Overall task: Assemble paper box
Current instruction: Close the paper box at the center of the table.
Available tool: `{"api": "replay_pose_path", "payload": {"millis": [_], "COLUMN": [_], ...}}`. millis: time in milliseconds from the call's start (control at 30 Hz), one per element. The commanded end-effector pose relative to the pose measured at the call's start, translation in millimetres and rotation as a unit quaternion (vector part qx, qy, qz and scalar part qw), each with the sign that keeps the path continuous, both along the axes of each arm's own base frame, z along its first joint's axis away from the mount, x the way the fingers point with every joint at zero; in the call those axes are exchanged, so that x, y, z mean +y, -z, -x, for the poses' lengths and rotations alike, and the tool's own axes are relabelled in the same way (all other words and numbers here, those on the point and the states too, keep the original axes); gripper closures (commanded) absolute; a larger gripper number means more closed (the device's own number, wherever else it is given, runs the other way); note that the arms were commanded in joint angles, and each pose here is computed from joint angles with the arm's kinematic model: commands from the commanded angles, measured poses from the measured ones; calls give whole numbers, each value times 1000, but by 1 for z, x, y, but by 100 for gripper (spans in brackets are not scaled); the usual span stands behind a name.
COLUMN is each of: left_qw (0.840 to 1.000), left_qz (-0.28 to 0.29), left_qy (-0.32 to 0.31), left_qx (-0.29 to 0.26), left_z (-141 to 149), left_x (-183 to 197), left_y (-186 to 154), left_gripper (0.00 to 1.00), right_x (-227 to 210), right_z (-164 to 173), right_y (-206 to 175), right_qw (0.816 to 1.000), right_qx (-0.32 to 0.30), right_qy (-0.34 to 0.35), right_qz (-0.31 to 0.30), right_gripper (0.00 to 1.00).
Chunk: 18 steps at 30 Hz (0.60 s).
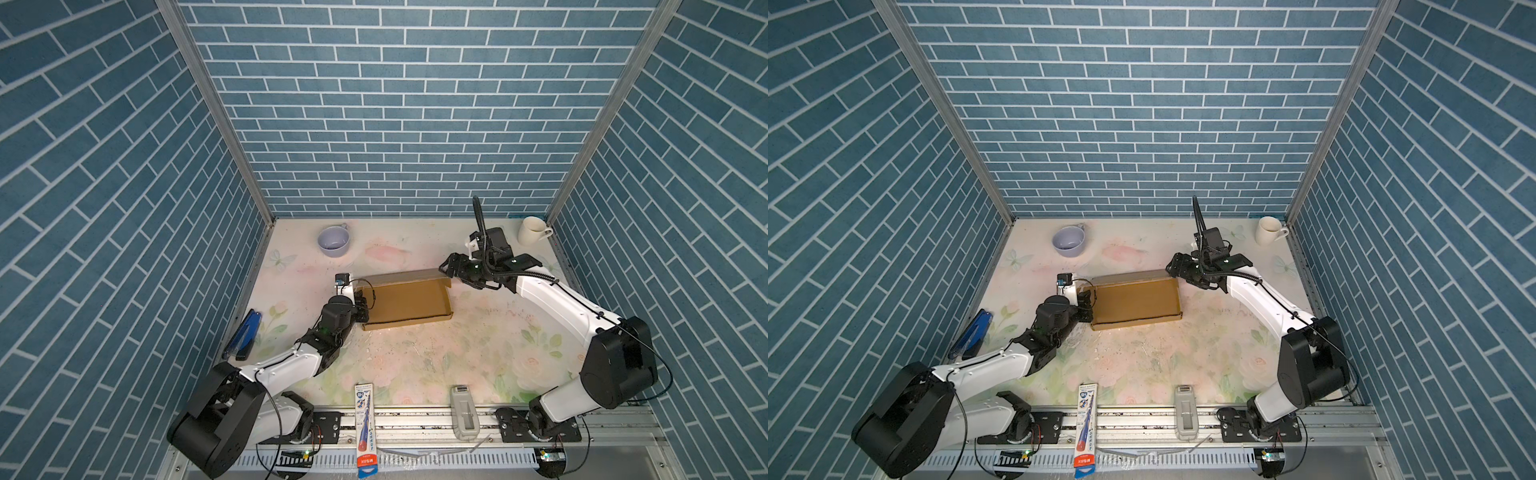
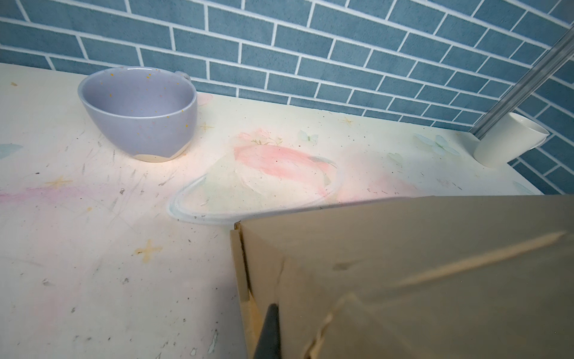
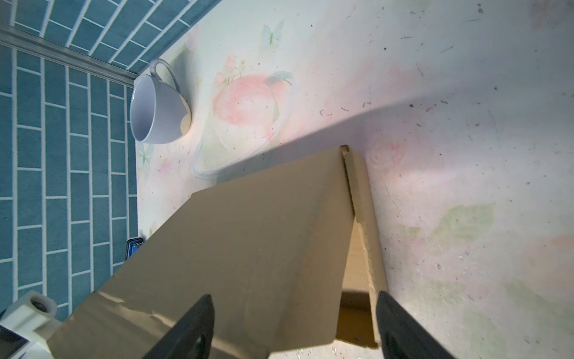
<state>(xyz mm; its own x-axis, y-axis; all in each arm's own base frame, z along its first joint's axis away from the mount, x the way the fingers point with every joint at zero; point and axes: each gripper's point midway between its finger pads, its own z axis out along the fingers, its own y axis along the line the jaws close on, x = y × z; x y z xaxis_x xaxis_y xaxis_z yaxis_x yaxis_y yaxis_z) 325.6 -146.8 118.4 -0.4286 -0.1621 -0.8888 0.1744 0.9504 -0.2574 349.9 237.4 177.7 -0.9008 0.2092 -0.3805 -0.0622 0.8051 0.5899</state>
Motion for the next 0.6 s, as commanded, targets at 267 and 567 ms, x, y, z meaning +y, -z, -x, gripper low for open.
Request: {"api": "replay_pose_path", "payload": {"millis": [267, 567], "left_qw": [994, 993], "left_qz": [-37, -40], "left_qy": [29, 32], "left_qx": [98, 107], "left_z": [30, 35], "left_x": [-5, -4], "left_y": [56, 55], "left_gripper": [85, 73], "right_x": [1, -8], "right_z": [3, 6], "right_y": [41, 64], "right_qw": [999, 999], "right_qx": [32, 41], "right_qy": [8, 9], "right_qz": [-15, 20], "right_gripper": [22, 24]}}
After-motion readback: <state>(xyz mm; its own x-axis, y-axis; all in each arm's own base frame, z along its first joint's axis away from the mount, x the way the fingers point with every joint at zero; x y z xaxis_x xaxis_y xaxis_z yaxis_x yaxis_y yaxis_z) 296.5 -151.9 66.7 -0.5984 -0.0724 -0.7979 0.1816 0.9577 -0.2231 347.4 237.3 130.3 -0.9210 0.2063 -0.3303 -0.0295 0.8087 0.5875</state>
